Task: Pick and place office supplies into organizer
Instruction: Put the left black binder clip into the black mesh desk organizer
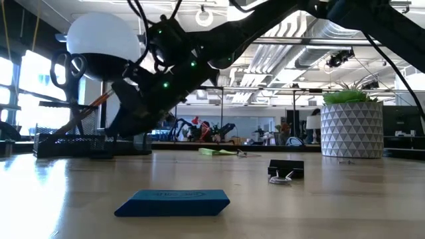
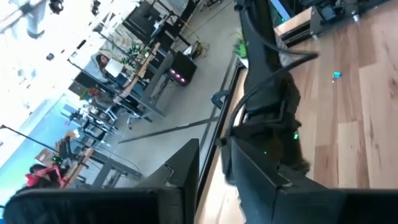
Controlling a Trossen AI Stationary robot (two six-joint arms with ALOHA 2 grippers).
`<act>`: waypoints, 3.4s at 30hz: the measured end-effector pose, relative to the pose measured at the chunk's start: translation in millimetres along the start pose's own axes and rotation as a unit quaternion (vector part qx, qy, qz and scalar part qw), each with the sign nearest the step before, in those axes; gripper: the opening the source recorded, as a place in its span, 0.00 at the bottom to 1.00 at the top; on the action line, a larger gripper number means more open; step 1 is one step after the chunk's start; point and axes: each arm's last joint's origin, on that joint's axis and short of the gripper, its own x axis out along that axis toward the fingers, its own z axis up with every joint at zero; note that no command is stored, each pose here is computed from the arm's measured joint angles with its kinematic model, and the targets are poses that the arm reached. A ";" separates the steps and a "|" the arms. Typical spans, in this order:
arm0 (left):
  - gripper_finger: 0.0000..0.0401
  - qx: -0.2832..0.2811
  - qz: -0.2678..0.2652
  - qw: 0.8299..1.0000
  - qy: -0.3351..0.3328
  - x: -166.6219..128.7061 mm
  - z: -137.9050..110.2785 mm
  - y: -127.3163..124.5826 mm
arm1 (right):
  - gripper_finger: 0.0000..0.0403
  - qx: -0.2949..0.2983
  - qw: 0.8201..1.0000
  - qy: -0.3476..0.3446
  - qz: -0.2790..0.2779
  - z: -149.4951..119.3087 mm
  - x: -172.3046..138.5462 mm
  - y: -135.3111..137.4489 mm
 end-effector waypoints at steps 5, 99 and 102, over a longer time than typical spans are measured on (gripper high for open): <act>0.21 -0.052 0.005 0.999 -0.010 -0.3 -25.4 26.1 | 0.49 -0.017 0.999 0.025 0.024 -4.4 -0.1 -0.6; 0.20 -0.093 -0.318 0.929 -0.166 -14.8 -41.0 47.3 | 0.17 -0.177 0.980 0.026 0.089 -19.6 18.4 47.9; 0.20 -0.093 -0.318 0.929 -0.166 -14.8 -41.0 47.3 | 0.10 -0.184 0.979 0.032 0.084 -20.3 18.4 46.0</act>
